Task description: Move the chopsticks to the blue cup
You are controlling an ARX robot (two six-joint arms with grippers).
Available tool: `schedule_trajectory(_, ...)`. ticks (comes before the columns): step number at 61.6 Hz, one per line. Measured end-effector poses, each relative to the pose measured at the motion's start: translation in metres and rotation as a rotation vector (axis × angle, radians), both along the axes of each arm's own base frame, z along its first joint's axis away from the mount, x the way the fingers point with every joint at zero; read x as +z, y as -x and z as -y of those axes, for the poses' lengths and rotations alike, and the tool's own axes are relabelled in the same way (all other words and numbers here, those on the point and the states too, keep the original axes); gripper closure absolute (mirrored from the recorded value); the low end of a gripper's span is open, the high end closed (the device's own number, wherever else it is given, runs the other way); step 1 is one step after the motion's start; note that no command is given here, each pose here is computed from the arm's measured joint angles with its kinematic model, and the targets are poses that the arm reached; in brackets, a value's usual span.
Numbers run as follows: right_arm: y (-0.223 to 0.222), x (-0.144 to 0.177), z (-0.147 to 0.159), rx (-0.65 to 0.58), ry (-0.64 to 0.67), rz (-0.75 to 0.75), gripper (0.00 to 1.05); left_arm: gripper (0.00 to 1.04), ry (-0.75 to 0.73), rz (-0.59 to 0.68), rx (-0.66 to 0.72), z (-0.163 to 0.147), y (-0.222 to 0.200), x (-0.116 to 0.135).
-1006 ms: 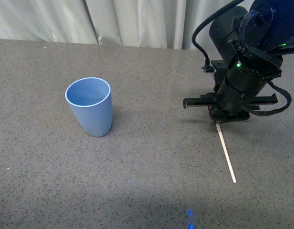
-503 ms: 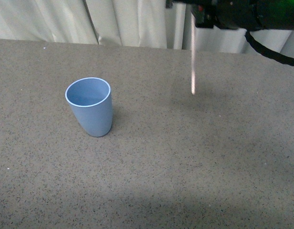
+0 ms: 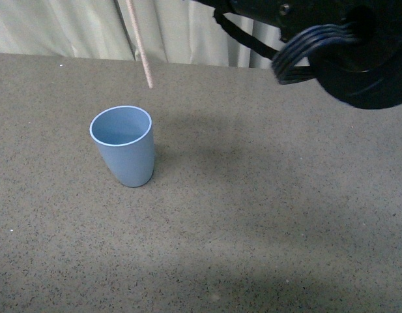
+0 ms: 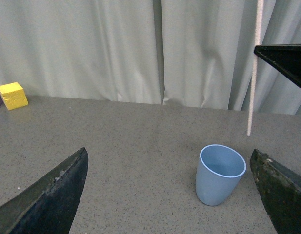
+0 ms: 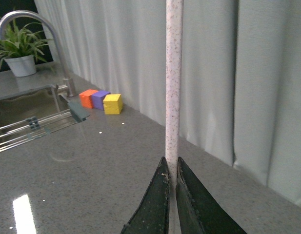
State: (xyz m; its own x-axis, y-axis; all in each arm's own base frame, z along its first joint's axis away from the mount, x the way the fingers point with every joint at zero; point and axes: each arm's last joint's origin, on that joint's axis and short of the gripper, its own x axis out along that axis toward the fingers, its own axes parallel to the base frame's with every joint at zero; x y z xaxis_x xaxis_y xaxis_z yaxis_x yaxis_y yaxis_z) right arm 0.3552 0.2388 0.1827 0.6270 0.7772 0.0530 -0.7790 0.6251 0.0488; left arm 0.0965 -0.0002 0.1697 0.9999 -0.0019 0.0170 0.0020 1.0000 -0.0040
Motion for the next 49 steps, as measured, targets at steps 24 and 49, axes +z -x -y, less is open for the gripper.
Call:
schedule_trajectory(24,-0.008,-0.033,-0.036,0.094,0.039,-0.064,1.04,0.07,0.000,0.000,0.000,0.000,0.000,0.000)
schedule_trajectory(49,-0.005,-0.061,-0.041,0.102,0.085,-0.138,1.04,0.07,0.000,0.000,0.000,0.000,0.000,0.000)
